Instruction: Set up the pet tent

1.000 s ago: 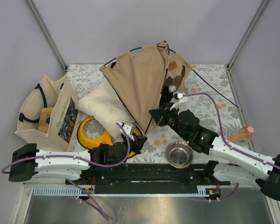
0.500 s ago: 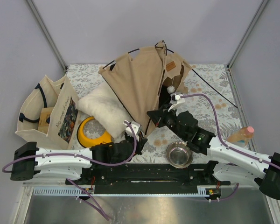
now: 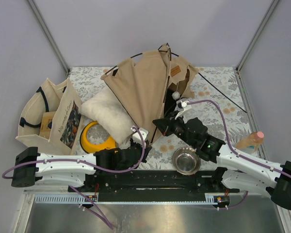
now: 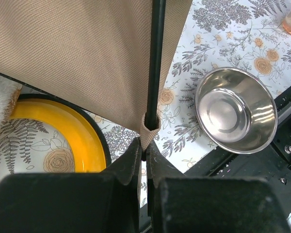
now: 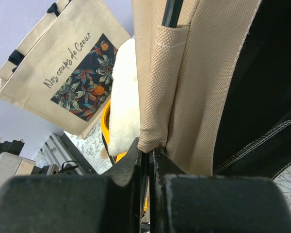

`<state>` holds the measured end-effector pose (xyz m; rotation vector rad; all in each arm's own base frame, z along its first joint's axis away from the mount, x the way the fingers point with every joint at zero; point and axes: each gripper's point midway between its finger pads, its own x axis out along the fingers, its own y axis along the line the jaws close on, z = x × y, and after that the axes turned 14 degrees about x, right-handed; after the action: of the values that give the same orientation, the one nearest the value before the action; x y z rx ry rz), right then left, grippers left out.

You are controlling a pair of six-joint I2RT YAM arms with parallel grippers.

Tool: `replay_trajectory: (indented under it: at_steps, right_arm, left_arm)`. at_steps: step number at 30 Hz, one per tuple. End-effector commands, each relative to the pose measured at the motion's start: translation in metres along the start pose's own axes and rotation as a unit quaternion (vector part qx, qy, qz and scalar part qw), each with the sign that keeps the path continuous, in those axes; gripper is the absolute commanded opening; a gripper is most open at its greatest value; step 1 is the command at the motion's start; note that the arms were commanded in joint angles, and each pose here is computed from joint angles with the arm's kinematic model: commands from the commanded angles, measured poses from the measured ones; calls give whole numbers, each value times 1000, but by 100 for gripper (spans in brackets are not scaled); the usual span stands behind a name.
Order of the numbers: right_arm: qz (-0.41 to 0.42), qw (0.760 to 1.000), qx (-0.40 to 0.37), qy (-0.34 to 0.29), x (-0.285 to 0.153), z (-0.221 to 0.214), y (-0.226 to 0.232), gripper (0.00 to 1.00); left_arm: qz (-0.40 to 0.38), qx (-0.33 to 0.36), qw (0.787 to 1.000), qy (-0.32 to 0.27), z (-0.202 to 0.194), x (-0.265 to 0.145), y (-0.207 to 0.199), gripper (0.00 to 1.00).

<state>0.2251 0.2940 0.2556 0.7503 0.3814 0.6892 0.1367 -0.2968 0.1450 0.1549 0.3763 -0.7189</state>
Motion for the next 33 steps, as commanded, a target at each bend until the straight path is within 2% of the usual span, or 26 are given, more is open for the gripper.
replay_trajectory:
  at_steps: [1, 9, 11, 13, 16, 18, 22, 25, 28, 31, 33]
  right_arm:
    - [6, 997, -27, -70, 6, 37, 1, 0]
    - [21, 998, 18, -51, 10, 23, 3, 0]
    - [20, 998, 30, -46, 9, 21, 3, 0]
    - [26, 998, 40, -38, 7, 19, 7, 0]
    - [28, 998, 48, -27, 5, 17, 10, 0]
    - [31, 998, 51, -24, 4, 17, 13, 0]
    - [30, 998, 46, -19, 3, 19, 16, 0]
    - [36, 998, 40, -18, 4, 27, 27, 0]
    - [34, 999, 35, -7, 10, 29, 34, 0]
    - [30, 999, 34, 17, 23, 24, 39, 0]
    - [23, 998, 41, 34, 34, 16, 38, 4]
  left_arm:
    - [-62, 11, 998, 29, -5, -11, -26, 0]
    - [-61, 5, 998, 14, 5, -10, -27, 3]
    - [-60, 3, 998, 10, 7, -11, -27, 11]
    - [-59, 0, 998, 4, 10, -12, -26, 14]
    - [-57, -6, 998, -2, 13, -15, -23, 29]
    - [-50, -11, 999, -6, 14, -17, -18, 43]
    - [-31, -22, 999, -5, 10, -25, -5, 59]
    - [-7, -38, 999, -8, 8, -33, 11, 67]
    - [25, -52, 998, -17, 11, -43, 30, 71]
    - [66, -67, 995, -34, 27, -59, 53, 77]
    - [109, -85, 989, -55, 42, -72, 75, 80]
